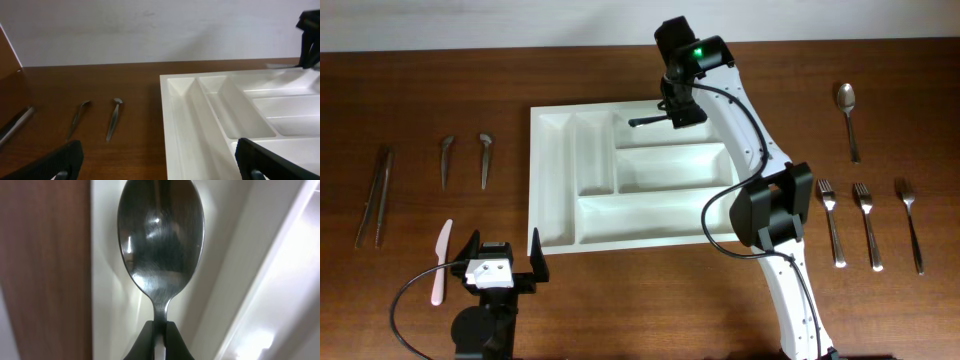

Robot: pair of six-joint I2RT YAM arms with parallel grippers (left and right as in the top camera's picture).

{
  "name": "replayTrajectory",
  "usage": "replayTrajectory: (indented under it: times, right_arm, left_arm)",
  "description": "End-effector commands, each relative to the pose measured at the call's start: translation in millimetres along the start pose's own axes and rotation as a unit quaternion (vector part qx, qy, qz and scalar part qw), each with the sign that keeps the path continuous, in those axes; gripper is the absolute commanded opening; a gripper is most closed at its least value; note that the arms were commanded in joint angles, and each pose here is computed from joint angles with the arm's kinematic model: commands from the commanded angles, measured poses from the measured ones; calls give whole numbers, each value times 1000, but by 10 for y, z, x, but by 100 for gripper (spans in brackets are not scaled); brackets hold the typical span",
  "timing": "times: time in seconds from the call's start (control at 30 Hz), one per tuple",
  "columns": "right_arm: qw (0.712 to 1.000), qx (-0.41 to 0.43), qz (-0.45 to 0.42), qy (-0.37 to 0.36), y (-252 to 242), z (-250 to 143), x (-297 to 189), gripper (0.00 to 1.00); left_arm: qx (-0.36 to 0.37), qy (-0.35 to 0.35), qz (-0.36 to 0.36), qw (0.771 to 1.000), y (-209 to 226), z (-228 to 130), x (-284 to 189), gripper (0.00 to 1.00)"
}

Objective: Pack container
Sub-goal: 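Lower the spoon into the upper right compartment and release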

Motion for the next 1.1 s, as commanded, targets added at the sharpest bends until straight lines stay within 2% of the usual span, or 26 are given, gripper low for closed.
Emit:
replayTrajectory:
  times: [0.0, 0.37, 0.47, 0.63, 0.83, 0.9, 1.03, 1.07]
  right_arm:
    - [1000, 2, -13, -20, -52, 16, 174, 4]
    - [999, 14, -28, -29, -97, 27, 398, 4]
    - [999, 14, -28, -29, -94, 30, 414, 13]
    - [999, 15, -16, -25, -44, 17, 419, 21]
    - [1000, 14, -16, -10, -32, -19, 408, 22]
    - [1000, 18, -13, 13, 2, -54, 389, 30]
    - [998, 33, 0, 61, 136, -28, 294, 52]
    - [997, 38, 3, 66, 171, 9, 266, 54]
  left_arm:
    - [7, -1, 1, 1000, 4, -6, -1, 99]
    - [7, -1, 1, 1000, 4, -6, -1, 99]
    - [7, -1, 1, 1000, 3, -7, 0, 99]
    - [7, -1, 1, 1000, 3, -7, 0, 99]
    - [7, -1, 1, 1000, 3, -7, 0, 99]
    - [7, -1, 1, 1000, 3, -7, 0, 99]
    - [7, -1, 1, 1000, 3, -7, 0, 99]
    - [7, -1, 1, 1000, 3, -7, 0, 99]
Point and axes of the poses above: each gripper's point midway between its finger pads, its own x axis out along the fingers, its own y axis along the line the jaws close on, z = x × y, the point moved 4 cm from there along -x, back along the fingers, and after that the axes turned 11 degrees about x, right-handed, at the moved point
